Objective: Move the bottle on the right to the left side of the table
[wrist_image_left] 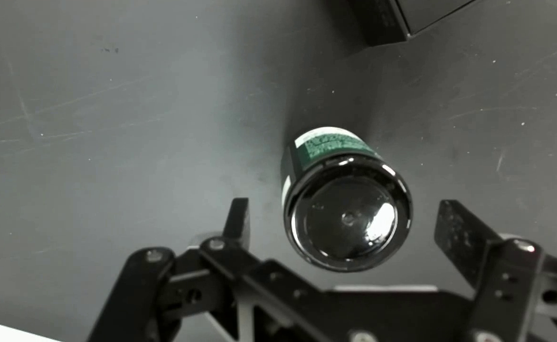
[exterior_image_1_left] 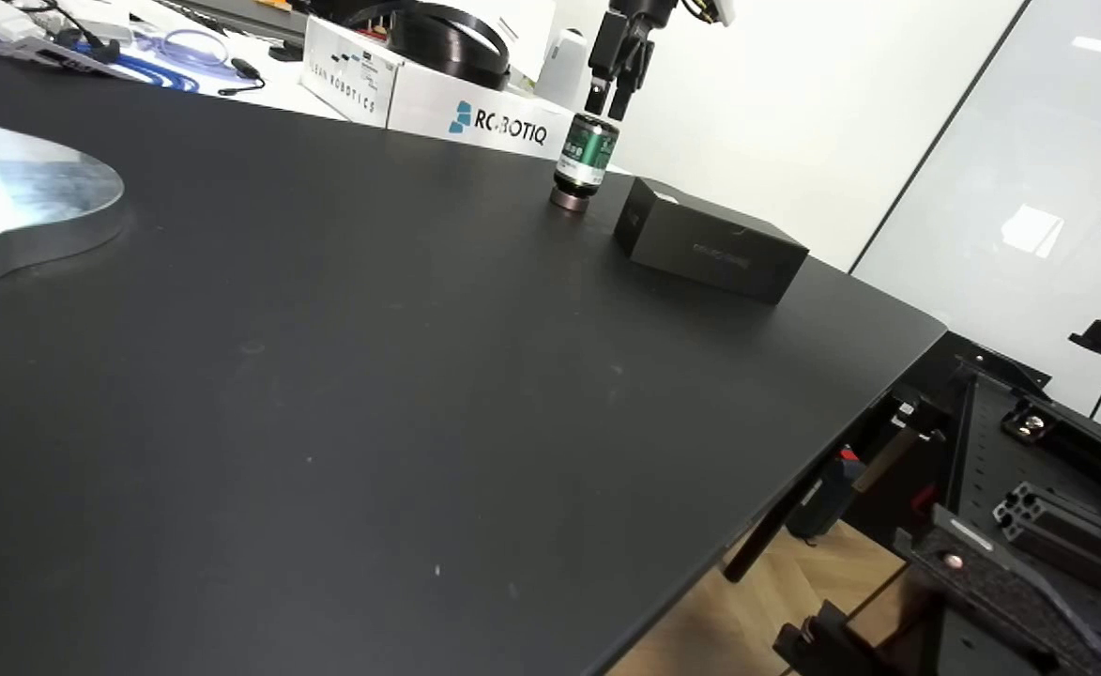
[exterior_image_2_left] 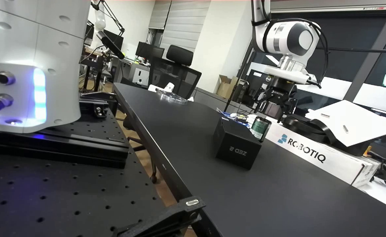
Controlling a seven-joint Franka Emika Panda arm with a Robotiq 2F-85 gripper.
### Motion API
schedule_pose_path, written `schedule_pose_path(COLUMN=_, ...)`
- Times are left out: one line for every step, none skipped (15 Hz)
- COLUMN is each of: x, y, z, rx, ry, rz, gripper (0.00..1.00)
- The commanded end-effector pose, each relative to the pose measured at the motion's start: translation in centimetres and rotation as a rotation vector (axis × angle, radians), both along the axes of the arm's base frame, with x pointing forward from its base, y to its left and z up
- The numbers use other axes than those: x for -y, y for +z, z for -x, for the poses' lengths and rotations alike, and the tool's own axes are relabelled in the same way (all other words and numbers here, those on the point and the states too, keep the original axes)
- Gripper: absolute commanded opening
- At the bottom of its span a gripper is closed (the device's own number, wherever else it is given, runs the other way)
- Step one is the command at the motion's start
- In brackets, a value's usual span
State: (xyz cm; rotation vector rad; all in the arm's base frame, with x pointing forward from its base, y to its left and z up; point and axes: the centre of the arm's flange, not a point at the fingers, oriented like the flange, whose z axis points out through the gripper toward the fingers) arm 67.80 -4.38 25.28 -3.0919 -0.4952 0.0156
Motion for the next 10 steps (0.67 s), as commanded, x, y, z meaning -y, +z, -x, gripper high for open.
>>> schedule_pose_path(x=-0.1, y=-0.8, z=0.2, rx=0.026, ry=-0.018, rz=0.015, gripper=1.0)
schedule_pose_path(x=-0.1, y=-1.0, z=0.2, rx=0.032, ry=-0.016, rz=0.017, gripper=1.0)
schedule_pose_path(x=-0.1, y=-1.3, z=0.2, rx=0.036, ry=-0.012, rz=0.018, gripper=1.0)
schedule_pose_path(x=-0.2, y=-1.5, z=0.2, rx=0.032, ry=-0.01, rz=0.019, gripper=1.0)
schedule_pose_path(x=-0.3, y=-1.8, z=0.1, rx=0.024, ry=-0.011, rz=0.025, gripper=1.0)
schedule_pose_path(x=-0.4, y=-2.1, z=0.2, rx=0.009, ry=-0.013, rz=0.025, gripper=0.75)
schedule_pose_path(x=-0.5, y=-2.3, z=0.2, rx=0.008, ry=-0.012, rz=0.024, gripper=0.74)
schedule_pose_path(x=-0.7, y=-2.4, z=0.3, rx=0.003, ry=-0.008, rz=0.02, gripper=0.68)
schedule_pose_path(x=-1.1, y=-2.2, z=0.5, rx=0.0, ry=-0.007, rz=0.017, gripper=0.6)
schedule_pose_path(x=-1.6, y=-2.0, z=0.6, rx=-0.007, ry=-0.006, rz=0.011, gripper=0.53)
